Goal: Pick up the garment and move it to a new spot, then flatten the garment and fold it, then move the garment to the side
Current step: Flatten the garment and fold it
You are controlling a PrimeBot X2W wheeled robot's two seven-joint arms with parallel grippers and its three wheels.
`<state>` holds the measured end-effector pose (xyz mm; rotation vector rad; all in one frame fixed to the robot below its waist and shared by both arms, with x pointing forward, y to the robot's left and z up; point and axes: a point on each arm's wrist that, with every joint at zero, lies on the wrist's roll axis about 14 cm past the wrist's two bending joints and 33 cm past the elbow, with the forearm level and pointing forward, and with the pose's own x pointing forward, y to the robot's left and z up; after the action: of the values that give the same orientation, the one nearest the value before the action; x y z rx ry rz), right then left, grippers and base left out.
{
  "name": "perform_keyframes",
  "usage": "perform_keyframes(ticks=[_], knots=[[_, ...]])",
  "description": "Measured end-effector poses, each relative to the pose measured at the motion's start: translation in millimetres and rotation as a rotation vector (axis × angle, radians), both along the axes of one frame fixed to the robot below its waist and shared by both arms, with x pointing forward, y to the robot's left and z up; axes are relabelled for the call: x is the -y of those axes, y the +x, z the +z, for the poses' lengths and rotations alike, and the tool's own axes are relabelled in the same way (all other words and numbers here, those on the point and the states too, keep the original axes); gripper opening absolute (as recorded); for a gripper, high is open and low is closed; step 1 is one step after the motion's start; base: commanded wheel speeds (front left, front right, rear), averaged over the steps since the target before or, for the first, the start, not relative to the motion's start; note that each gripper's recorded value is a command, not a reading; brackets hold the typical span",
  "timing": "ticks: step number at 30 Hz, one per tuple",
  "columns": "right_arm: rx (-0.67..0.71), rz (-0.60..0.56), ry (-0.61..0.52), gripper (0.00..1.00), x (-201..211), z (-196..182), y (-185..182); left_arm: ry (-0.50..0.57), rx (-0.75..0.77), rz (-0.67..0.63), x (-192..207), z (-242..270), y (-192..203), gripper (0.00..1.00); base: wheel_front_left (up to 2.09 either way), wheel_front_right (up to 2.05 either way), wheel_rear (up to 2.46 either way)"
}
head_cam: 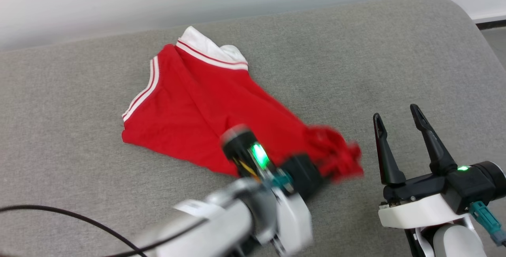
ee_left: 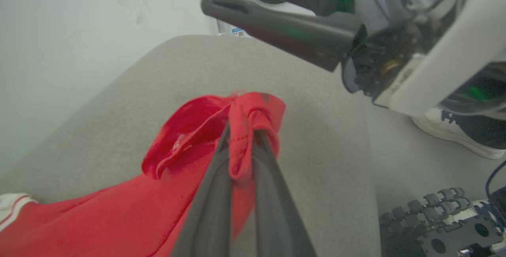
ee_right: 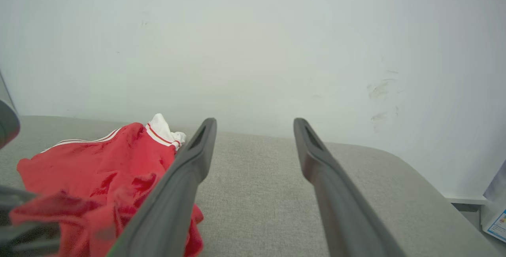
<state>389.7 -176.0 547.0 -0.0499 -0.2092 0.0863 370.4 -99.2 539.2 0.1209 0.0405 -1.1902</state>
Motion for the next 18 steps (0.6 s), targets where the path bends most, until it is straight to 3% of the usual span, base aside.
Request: perform_keyframes(ticks=[4, 8, 9, 10, 18], knots=[[0.003, -0.021, -0.009, 1.00, 7.2, 1.3, -0.1, 0.010, -0.164, -0.143, 33.9, -40.4, -58.5, 0.00, 0.00, 0.00, 0.00], [-0.001, -0.028, -0.012, 1.00, 9.4, -0.2, -0.1, 0.053, -0.247, -0.200, 47.5, -66.4, -83.0, 0.00, 0.00, 0.00, 0.00], [-0.003, -0.028, -0.013, 1.00, 9.2, -0.6, 0.0, 0.070, -0.250, -0.203, 47.6, -72.6, -84.0, 0.45, 0.00, 0.00, 0.00], [-0.004, -0.027, -0.013, 1.00, 9.0, -1.0, 0.0, 0.087, -0.258, -0.198, 46.8, -78.9, -83.1, 1.00, 0.00, 0.00, 0.00], [0.001, -0.010, -0.009, 1.00, 3.3, 0.2, 1.9, 0.065, -0.223, -0.073, 25.6, -83.2, -47.7, 1.00, 0.00, 0.00, 0.00]])
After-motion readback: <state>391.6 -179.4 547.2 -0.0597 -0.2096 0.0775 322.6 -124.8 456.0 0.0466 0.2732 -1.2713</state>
